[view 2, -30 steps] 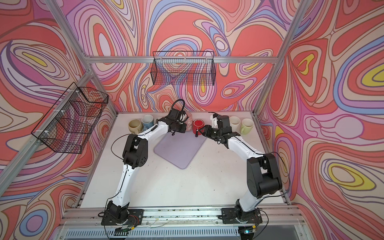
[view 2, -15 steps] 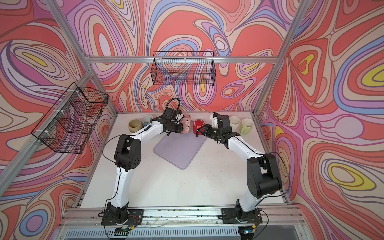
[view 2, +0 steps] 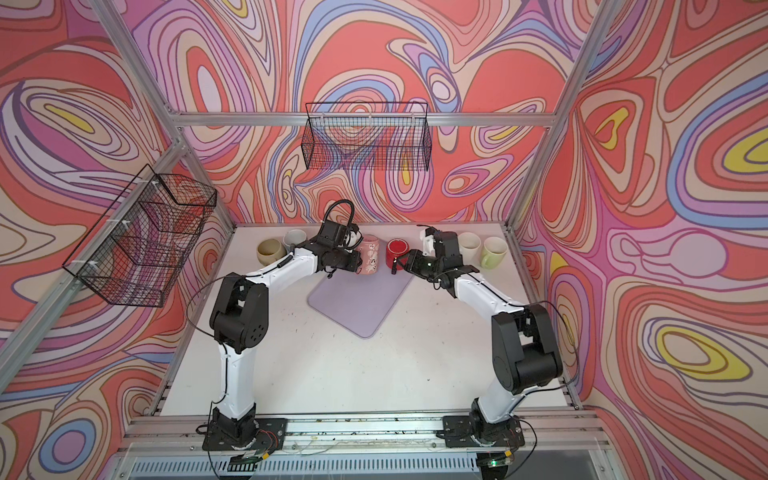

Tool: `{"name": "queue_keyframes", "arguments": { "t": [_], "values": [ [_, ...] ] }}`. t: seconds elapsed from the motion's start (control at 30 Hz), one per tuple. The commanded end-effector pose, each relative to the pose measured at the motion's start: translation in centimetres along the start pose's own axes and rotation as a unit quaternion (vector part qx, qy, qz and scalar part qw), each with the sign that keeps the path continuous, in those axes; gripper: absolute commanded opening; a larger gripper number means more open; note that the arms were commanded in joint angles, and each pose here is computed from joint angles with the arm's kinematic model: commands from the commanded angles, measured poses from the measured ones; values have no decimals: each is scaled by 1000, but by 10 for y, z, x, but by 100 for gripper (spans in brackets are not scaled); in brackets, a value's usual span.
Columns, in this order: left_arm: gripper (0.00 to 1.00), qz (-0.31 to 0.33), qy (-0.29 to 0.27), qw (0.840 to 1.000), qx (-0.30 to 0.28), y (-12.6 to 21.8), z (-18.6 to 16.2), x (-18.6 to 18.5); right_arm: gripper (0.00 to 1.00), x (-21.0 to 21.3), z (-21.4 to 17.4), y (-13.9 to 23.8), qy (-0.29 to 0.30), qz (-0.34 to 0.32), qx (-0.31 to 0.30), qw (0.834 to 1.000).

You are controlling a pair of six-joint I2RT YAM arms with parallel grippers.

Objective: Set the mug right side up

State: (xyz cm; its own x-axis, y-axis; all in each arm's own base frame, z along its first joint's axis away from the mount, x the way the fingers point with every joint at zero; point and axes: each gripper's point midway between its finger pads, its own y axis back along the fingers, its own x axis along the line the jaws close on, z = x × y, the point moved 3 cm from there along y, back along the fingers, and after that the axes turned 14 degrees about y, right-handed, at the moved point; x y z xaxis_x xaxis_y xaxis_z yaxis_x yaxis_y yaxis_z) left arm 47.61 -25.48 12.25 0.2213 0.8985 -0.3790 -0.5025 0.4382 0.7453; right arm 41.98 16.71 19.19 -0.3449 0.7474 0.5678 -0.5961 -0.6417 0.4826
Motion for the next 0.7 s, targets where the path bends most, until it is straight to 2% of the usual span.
{"name": "queue_keyframes", "arguments": {
  "t": [0.0, 0.3, 0.67],
  "values": [
    [5, -25, 2, 999, -47, 12, 15, -9, 43, -7, -7, -2, -4, -5, 8, 1000],
    [6, -22, 3, 999, -37, 5, -8, -5, 43, -10, -12, -1, -4, -12, 13, 1000],
    [20, -6, 16, 1000, -19, -12, -61, 11, 43, -13, -18, -1, -7, -15, 20, 1000]
  ]
}}
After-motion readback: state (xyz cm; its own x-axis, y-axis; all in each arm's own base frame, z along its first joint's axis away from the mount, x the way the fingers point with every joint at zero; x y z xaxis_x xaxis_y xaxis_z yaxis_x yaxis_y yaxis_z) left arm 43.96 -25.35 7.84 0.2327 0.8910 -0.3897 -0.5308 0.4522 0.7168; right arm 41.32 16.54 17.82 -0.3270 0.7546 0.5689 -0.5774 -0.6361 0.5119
